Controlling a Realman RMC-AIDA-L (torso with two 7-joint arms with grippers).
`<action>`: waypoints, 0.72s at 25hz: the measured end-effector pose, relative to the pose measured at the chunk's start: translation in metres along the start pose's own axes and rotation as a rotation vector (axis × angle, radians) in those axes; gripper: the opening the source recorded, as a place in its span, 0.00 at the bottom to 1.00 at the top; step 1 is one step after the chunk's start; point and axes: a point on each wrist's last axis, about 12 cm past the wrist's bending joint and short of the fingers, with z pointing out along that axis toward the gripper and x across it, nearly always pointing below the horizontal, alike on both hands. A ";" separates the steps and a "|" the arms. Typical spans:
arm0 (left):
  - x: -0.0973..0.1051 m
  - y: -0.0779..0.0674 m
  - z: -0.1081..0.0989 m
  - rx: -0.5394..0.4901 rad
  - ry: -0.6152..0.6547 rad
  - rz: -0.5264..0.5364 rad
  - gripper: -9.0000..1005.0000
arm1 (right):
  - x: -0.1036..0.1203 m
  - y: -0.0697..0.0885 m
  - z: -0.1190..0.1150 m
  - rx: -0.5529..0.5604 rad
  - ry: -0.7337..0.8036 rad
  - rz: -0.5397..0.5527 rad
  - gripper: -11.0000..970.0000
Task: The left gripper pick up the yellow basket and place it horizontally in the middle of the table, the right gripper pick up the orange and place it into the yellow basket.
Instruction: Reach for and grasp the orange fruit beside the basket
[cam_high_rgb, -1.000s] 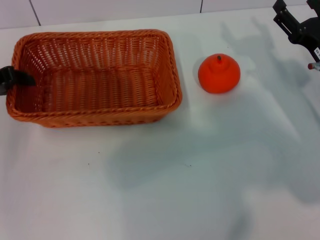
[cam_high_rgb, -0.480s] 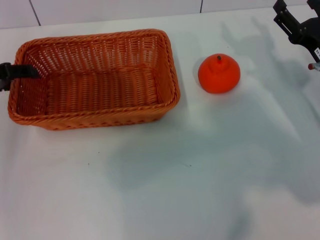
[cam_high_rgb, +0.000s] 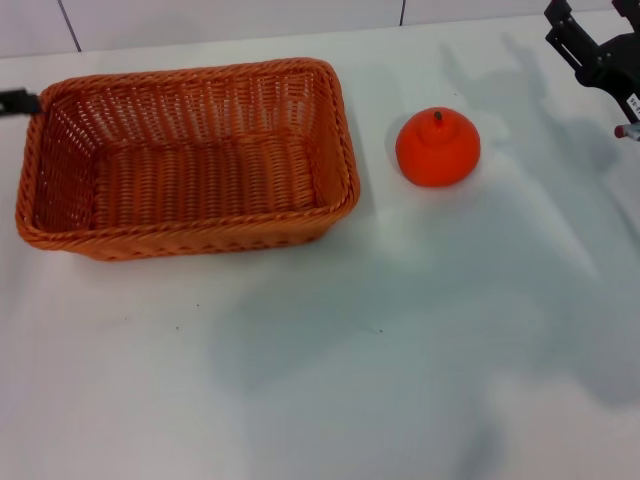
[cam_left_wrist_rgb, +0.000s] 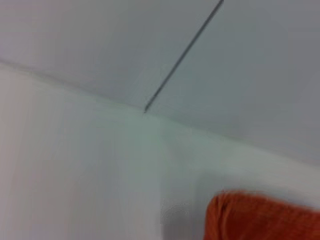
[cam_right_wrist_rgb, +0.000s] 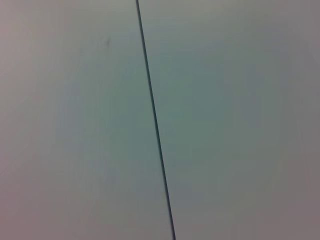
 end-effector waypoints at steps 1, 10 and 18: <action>-0.004 0.001 -0.009 0.026 -0.084 0.009 0.89 | 0.000 0.000 0.000 -0.001 -0.002 0.000 0.91; 0.001 0.022 -0.044 0.208 -0.558 0.014 0.89 | -0.003 -0.007 0.001 0.038 -0.022 0.003 0.90; 0.028 0.041 -0.047 0.285 -0.817 0.024 0.89 | -0.019 -0.031 0.004 0.162 -0.122 -0.016 0.89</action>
